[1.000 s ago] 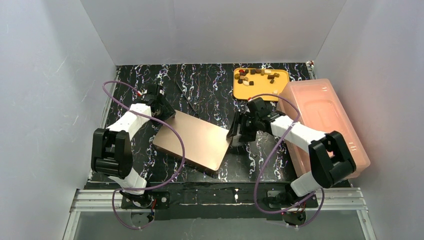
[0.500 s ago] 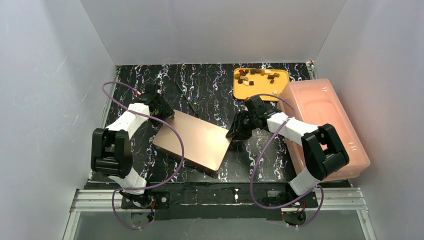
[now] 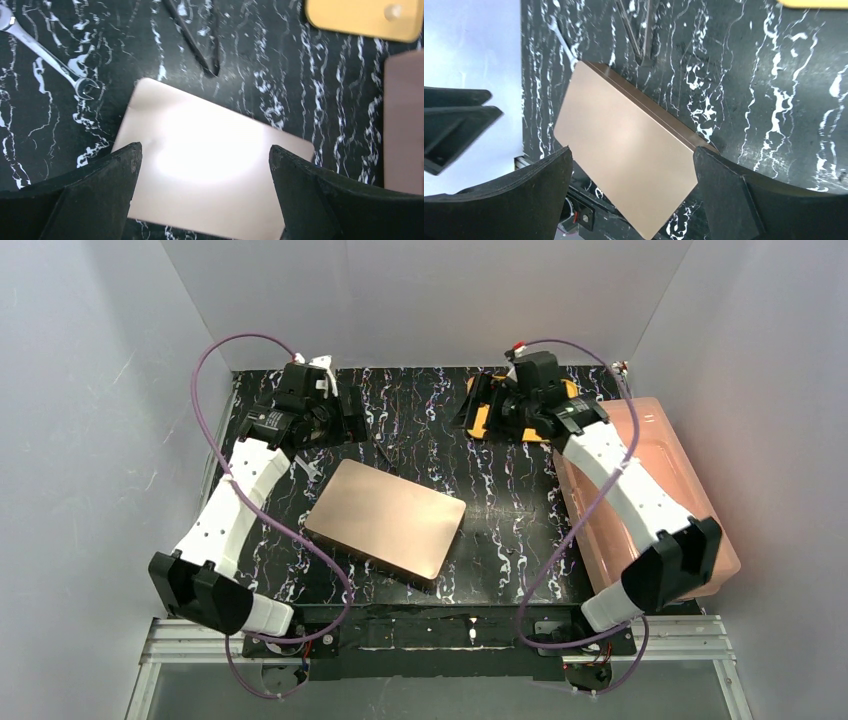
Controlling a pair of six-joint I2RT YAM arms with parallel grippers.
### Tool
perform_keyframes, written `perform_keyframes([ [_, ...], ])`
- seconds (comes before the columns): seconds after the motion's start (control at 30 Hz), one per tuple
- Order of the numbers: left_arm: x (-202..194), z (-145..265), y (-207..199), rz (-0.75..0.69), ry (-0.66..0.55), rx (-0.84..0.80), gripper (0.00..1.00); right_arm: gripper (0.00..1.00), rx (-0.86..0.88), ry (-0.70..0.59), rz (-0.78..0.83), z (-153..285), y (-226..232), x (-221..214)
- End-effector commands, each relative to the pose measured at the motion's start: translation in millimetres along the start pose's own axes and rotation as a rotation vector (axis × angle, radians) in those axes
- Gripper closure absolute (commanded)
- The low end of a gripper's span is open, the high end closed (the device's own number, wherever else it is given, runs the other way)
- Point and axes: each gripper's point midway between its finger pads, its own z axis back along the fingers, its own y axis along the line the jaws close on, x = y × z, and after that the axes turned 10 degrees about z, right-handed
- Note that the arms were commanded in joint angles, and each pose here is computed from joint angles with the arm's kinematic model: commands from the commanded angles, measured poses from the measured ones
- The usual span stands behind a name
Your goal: Pack the chocolate
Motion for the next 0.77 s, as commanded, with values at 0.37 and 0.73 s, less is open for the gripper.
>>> perform_keyframes([
  [0.37, -0.7, 71.7, -22.5, -0.092, -0.055, -0.107, 0.02, 0.02, 0.031, -0.346, 0.106, 125.6, 33.3, 45.8],
  [0.73, -6.3, 77.5, -22.2, -0.127, -0.038, -0.127, 0.02, 0.02, 0.069, -0.386, 0.125, 138.2, 43.4, 52.5],
])
